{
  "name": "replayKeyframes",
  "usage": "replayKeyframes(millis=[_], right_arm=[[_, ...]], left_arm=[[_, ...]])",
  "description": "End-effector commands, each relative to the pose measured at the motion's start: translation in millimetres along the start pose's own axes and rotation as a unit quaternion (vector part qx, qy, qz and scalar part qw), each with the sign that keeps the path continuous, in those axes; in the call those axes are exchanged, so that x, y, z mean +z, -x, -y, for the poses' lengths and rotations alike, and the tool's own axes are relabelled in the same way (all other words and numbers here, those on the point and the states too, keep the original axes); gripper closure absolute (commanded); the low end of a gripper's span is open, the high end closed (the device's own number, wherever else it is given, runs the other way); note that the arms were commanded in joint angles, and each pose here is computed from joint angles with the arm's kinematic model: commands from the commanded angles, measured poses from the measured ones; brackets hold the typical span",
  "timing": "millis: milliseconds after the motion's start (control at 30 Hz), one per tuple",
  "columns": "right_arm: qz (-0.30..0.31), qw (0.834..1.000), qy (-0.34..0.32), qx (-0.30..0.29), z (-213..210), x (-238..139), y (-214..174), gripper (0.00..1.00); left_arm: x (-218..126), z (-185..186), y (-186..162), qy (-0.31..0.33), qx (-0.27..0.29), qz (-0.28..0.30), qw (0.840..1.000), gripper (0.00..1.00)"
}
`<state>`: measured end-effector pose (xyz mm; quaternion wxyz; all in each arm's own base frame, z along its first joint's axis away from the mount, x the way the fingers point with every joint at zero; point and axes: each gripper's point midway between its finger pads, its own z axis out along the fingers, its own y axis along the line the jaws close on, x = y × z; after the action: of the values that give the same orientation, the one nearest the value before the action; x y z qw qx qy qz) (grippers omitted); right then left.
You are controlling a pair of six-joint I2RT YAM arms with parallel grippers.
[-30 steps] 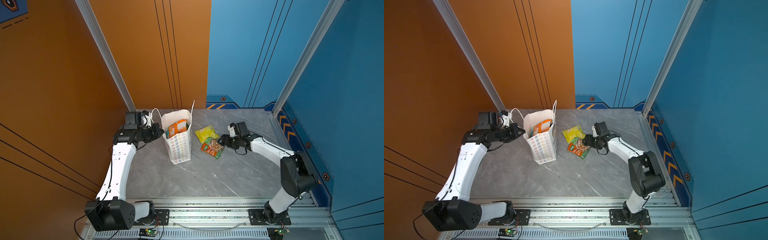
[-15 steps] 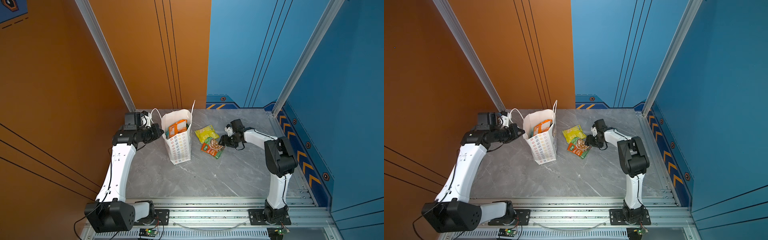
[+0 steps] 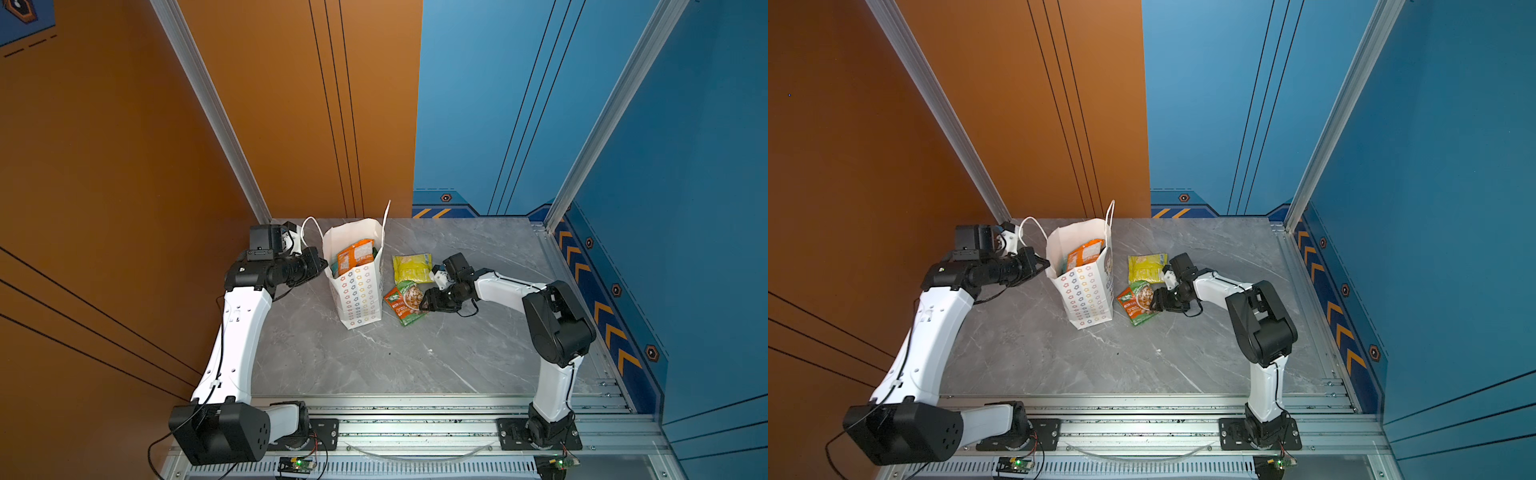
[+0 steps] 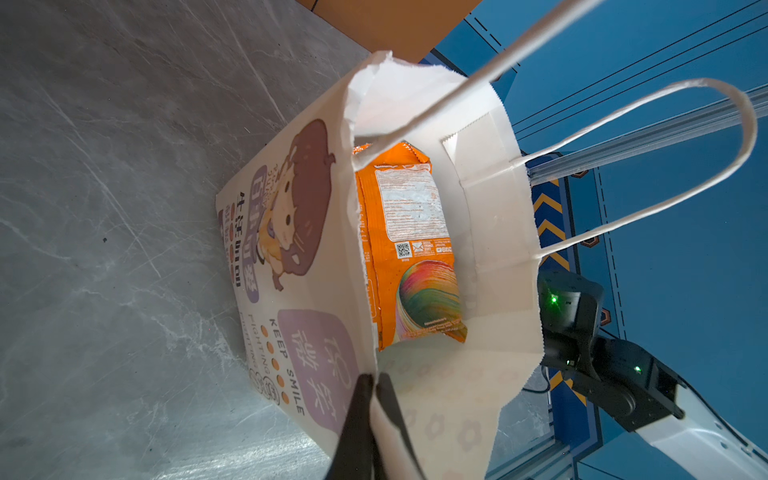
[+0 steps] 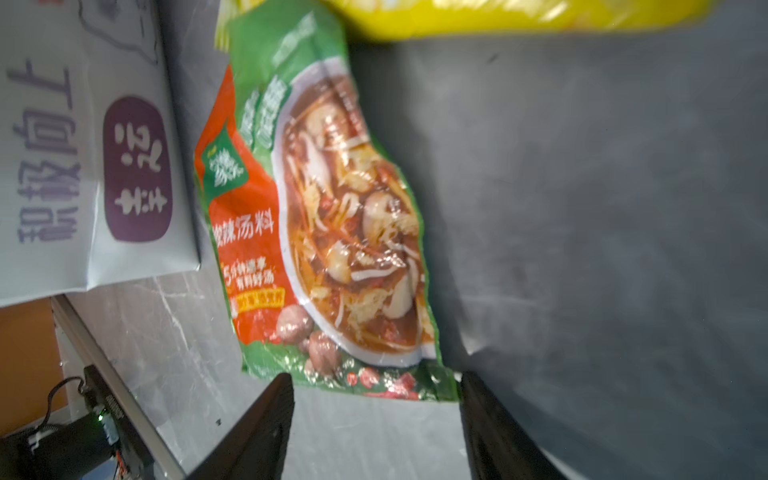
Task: Place the snacks into the paper bag
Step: 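Lower the right gripper and grasp the green-red soup-base packet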
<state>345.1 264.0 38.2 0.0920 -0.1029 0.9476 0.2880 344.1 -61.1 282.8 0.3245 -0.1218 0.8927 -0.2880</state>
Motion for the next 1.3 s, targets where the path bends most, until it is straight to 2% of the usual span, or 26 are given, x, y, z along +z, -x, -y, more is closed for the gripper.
replayKeyframes(millis=[0, 200, 333, 933, 1000, 1267], right_arm=[[-0.016, 0.999, 0.029, -0.001, -29.9, 0.4, -17.5, 0.35], [0.020, 1.000, -0.004, 0.003, -15.9, -19.8, -1.3, 0.35], [0.018, 1.000, -0.012, 0.004, -1.4, -17.7, 11.4, 0.35], [0.026, 0.998, 0.046, 0.022, -12.5, 22.3, 44.9, 0.38], [0.013, 0.998, 0.047, 0.030, -9.0, 35.8, 41.8, 0.38], [0.012, 0.994, 0.099, 0.049, -31.0, 50.1, 42.5, 0.40]], left_arm=[[-3.9, 7.3, 2.8, -0.017, 0.003, 0.005, 1.000, 0.99], [-6.0, 7.3, 1.8, -0.017, 0.004, 0.007, 1.000, 0.99], [-5.9, 7.3, 1.4, -0.017, 0.003, 0.007, 1.000, 0.99], [-5.9, 8.1, 2.2, -0.017, 0.004, 0.008, 1.000, 0.99], [-6.1, 7.9, 1.7, -0.017, 0.004, 0.007, 1.000, 0.99], [-5.0, 7.4, 2.7, -0.016, 0.004, 0.007, 1.000, 0.99]])
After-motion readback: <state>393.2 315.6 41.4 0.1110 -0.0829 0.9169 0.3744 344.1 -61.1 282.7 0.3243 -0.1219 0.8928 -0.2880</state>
